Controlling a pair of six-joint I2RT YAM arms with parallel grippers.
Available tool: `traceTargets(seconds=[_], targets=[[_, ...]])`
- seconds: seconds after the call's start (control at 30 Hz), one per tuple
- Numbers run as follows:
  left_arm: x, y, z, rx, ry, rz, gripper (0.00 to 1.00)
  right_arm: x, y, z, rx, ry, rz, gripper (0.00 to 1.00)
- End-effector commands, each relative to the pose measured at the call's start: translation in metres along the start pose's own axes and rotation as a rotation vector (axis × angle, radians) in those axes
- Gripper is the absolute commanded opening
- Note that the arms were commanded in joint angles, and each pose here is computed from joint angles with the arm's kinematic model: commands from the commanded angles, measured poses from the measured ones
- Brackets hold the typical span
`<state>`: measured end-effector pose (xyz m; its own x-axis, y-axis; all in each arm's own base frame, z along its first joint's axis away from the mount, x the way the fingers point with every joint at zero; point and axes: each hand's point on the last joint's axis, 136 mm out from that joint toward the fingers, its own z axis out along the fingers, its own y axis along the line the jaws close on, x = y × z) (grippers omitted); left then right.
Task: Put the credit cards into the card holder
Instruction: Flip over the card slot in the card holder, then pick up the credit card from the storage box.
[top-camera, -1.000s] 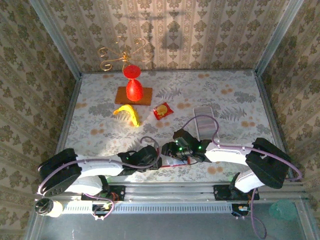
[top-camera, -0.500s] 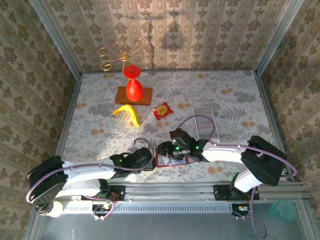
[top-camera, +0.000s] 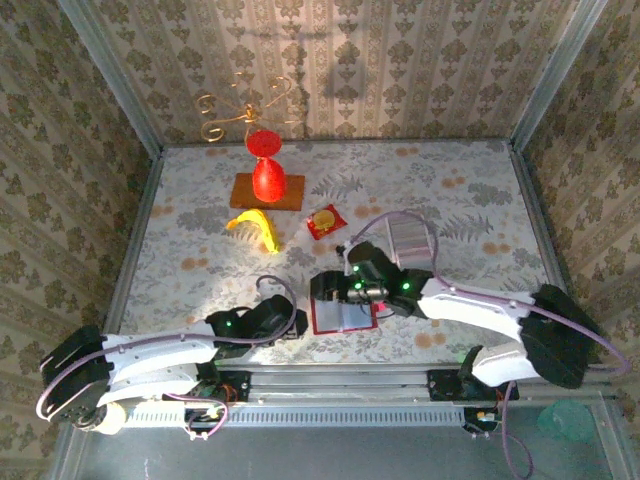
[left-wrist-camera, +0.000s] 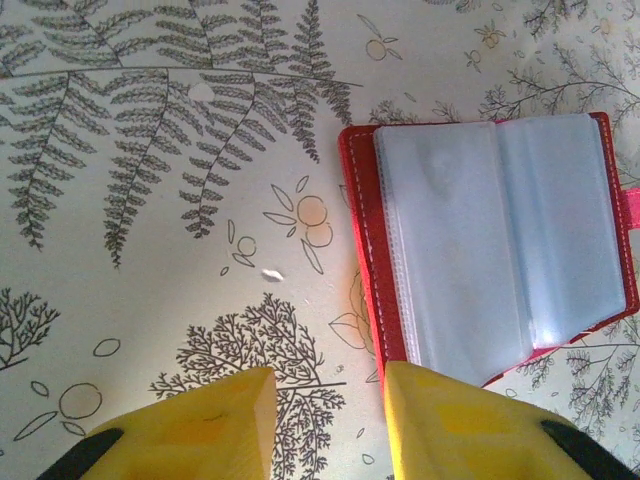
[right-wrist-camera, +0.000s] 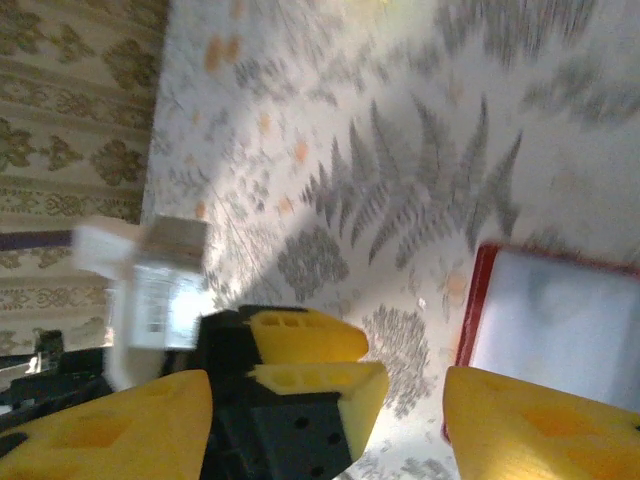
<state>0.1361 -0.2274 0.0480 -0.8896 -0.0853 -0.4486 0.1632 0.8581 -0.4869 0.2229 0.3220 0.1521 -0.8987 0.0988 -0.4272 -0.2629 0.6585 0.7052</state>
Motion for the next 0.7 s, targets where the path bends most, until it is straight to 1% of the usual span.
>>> traceTargets(seconds=[0.0, 0.03, 0.13, 0.23, 0.27, 0.3, 0.33, 0.4, 0.5, 0.6, 0.67], targets=[[-0.011, -0.021, -0.004, 0.041, -0.006, 0.031, 0.34, -0.031, -0.005, -0.041, 0.104, -0.096, -0.307, 0.66], [-0.012, -0.027, -0.004, 0.056, -0.001, 0.041, 0.34, -0.035, -0.005, -0.051, 0.122, -0.106, -0.403, 0.66], [-0.014, -0.046, -0.002, 0.106, 0.017, 0.074, 0.33, -0.037, -0.003, -0.081, 0.159, -0.122, -0.8, 0.68], [-0.011, -0.06, 0.005, 0.14, 0.054, 0.102, 0.28, -0.032, -0.02, -0.106, 0.266, -0.091, -1.168, 0.77], [-0.008, -0.062, 0.008, 0.144, 0.073, 0.11, 0.27, -0.032, -0.027, -0.114, 0.311, -0.066, -1.279, 0.79], [-0.007, -0.065, 0.011, 0.151, 0.087, 0.115, 0.25, -0.034, -0.036, -0.121, 0.362, -0.041, -1.354, 0.83], [-0.005, -0.067, 0.014, 0.157, 0.101, 0.115, 0.24, -0.033, -0.044, -0.126, 0.386, -0.001, -1.416, 0.83], [-0.002, -0.068, 0.02, 0.174, 0.12, 0.103, 0.23, -0.027, -0.068, -0.135, 0.43, 0.123, -1.529, 0.84], [0.002, -0.065, 0.028, 0.174, 0.151, 0.091, 0.22, -0.023, -0.105, -0.142, 0.487, 0.266, -1.634, 0.85], [0.004, -0.06, 0.033, 0.171, 0.164, 0.089, 0.21, -0.035, -0.134, -0.145, 0.549, 0.304, -1.658, 0.86], [0.006, -0.054, 0.035, 0.154, 0.169, 0.084, 0.21, -0.041, -0.15, -0.144, 0.604, 0.332, -1.691, 0.89]])
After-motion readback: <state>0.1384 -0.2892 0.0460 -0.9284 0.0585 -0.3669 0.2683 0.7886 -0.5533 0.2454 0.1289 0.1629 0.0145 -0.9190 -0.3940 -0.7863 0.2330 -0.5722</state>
